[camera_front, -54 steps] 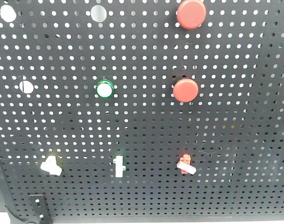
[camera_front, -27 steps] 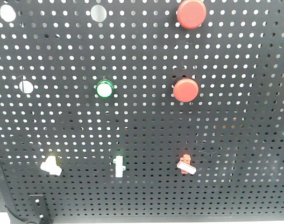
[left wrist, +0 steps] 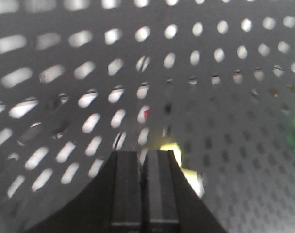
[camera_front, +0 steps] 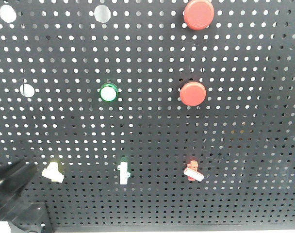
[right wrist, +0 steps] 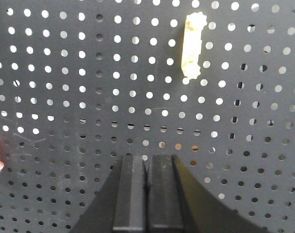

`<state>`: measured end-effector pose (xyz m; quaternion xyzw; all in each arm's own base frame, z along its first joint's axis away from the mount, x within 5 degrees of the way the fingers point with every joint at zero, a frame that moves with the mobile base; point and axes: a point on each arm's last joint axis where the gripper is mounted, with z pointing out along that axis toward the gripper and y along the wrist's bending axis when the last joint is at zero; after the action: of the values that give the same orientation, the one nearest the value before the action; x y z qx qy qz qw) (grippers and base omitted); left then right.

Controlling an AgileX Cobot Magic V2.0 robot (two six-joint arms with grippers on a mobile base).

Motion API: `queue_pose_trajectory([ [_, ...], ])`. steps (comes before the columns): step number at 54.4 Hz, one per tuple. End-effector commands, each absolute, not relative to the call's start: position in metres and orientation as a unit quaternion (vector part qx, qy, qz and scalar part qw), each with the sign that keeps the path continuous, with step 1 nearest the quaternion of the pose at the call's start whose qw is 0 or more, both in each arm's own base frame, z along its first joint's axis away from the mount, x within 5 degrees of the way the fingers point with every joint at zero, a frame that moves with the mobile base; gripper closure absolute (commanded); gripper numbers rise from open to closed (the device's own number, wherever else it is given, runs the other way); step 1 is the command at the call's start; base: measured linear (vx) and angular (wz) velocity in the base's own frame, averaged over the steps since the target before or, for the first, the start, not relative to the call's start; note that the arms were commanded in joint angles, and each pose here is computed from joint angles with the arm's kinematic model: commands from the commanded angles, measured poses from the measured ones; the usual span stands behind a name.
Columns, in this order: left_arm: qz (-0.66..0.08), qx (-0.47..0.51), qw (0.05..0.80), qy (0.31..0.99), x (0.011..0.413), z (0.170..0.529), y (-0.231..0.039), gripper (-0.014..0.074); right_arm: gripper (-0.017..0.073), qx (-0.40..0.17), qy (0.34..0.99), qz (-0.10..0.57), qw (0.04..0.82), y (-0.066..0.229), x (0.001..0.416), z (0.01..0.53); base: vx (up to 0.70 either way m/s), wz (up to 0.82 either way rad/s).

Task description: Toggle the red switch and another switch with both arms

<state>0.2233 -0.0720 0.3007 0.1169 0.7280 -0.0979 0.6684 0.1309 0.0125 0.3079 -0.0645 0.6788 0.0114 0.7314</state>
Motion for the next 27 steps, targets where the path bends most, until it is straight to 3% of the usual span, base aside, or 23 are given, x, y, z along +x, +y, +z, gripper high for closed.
queue_pose_trajectory([
  [1,-0.108,0.109,0.712,0.685,0.229,0.321,-0.076,0.0591,0.0566,-0.067,0.634,0.016,0.770,0.014,0.130,0.327,0.00,0.00],
  [27,-0.108,0.124,0.664,0.729,0.233,0.299,-0.082,0.0591,0.0566,-0.067,0.635,0.016,0.769,0.014,0.130,0.327,0.00,0.00],
])
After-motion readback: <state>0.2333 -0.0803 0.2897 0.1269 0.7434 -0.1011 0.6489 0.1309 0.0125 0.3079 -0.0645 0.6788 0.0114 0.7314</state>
